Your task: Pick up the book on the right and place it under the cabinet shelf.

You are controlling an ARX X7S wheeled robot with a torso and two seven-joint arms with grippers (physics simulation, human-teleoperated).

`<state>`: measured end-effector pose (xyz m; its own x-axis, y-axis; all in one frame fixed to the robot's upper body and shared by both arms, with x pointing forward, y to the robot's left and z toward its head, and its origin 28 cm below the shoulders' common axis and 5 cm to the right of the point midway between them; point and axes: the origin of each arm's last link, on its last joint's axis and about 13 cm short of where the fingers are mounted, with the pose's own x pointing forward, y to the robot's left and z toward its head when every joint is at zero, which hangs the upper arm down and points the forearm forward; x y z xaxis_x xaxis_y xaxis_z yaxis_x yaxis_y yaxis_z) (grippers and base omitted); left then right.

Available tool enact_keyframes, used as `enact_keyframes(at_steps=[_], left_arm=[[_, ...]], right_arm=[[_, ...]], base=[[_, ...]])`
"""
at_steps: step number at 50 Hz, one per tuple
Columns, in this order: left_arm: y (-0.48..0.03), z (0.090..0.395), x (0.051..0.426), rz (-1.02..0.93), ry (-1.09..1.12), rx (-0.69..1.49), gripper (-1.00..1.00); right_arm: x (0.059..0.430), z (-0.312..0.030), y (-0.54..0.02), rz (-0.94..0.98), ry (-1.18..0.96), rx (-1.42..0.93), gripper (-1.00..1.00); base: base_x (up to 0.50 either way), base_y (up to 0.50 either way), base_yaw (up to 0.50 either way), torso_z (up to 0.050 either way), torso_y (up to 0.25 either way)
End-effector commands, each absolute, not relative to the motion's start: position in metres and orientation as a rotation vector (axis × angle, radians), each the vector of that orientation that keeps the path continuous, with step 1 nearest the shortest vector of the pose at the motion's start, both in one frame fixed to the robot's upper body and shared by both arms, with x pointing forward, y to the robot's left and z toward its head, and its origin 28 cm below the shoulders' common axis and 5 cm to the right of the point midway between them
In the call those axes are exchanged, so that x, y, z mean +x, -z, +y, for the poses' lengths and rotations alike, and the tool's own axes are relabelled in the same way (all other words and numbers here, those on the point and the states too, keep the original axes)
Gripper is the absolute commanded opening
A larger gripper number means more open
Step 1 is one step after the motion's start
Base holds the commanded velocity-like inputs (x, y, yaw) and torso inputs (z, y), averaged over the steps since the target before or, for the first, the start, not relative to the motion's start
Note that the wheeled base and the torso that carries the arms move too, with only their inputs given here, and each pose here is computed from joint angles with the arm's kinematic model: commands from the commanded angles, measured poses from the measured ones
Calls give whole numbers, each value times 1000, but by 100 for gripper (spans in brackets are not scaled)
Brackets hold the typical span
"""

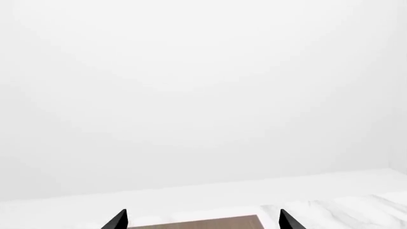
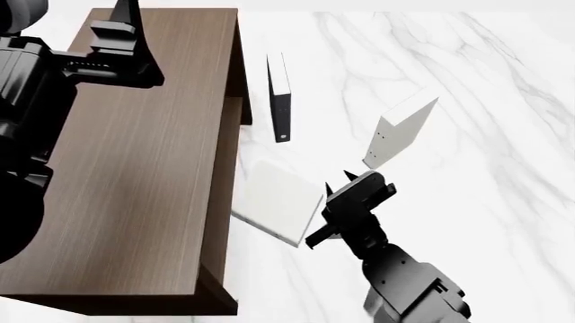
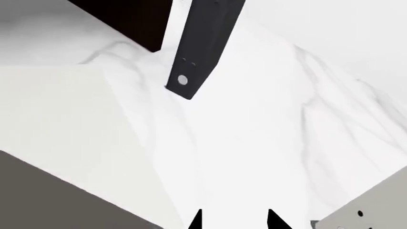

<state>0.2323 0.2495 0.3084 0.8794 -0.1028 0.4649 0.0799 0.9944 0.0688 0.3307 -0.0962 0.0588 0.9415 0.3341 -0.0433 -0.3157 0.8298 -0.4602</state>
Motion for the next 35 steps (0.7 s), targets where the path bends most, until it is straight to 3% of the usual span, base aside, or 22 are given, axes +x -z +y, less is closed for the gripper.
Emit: enact_keyframes(at_steps=[1, 35], left_arm=[[-311, 249, 231, -492, 97, 48, 100], [-312, 251, 230, -500, 84, 50, 100]], right_arm=[[315, -72, -24, 136, -492, -433, 100], [322, -45, -29, 100, -581, -441, 100]], base=[[14, 5, 13, 0, -10], [3, 5, 12, -3, -9]])
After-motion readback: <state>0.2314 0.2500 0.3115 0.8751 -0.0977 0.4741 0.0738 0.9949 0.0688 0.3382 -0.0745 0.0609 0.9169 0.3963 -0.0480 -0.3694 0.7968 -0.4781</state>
